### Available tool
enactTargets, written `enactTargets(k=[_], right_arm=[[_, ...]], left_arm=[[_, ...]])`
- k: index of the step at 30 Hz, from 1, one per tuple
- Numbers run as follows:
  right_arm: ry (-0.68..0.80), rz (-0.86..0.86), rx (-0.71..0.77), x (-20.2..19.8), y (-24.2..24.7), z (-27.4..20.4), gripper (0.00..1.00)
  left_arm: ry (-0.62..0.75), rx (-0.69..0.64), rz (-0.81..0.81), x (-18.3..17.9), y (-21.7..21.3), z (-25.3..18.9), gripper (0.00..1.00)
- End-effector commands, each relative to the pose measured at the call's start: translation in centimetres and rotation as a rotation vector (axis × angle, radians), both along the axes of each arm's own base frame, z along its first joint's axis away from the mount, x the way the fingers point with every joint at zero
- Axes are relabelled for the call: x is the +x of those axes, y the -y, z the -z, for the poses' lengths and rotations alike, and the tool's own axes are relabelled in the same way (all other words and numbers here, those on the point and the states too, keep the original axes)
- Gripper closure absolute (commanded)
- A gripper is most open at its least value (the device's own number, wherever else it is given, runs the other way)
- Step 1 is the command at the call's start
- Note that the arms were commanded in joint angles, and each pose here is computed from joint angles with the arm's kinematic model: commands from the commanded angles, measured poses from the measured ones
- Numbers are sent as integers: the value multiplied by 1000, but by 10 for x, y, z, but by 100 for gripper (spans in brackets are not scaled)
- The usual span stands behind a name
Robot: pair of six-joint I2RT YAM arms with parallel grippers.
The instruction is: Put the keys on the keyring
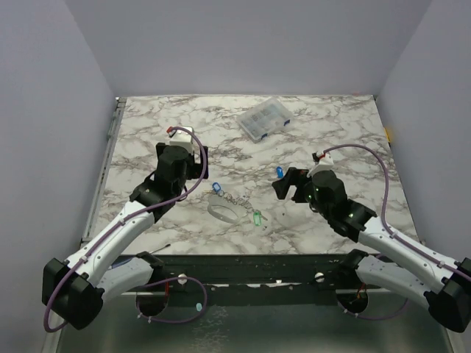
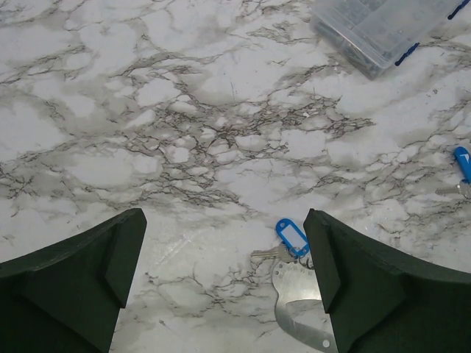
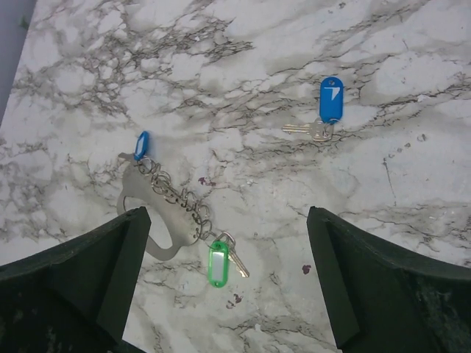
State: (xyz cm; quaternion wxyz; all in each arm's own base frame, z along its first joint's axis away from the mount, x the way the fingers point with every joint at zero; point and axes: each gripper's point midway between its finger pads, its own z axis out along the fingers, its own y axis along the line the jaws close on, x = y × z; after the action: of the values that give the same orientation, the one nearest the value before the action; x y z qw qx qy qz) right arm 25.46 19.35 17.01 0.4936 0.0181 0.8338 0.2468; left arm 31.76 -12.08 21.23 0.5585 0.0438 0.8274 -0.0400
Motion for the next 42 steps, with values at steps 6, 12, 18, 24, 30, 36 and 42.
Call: enactTargets(k=[6,12,18,24,30,36,42], right_arm=[[13,74,-92,18,9,-10,0],[-9,99,-164,21,17,-7,0],[-56,77,-197,12,20,7,0],[-34,-59,-177,7,-1,16,3],[-88,-179,-161,6,-29,30,12],[-122,-198,-149,6,-37,40,15],[-140,-127,-173,10,-26,45,15]], left_arm=[[17,-10,34,-3,2,-11,1],[-37,-28,140,-6,23,2,7],[-127,-77,289,-13,56,19,20],[-174,-80,380,-22,77,31,37],[-228,-82,466,-33,100,44,50],[-265,-68,408,-35,111,59,54],[-379,-103,338,-47,134,79,59]])
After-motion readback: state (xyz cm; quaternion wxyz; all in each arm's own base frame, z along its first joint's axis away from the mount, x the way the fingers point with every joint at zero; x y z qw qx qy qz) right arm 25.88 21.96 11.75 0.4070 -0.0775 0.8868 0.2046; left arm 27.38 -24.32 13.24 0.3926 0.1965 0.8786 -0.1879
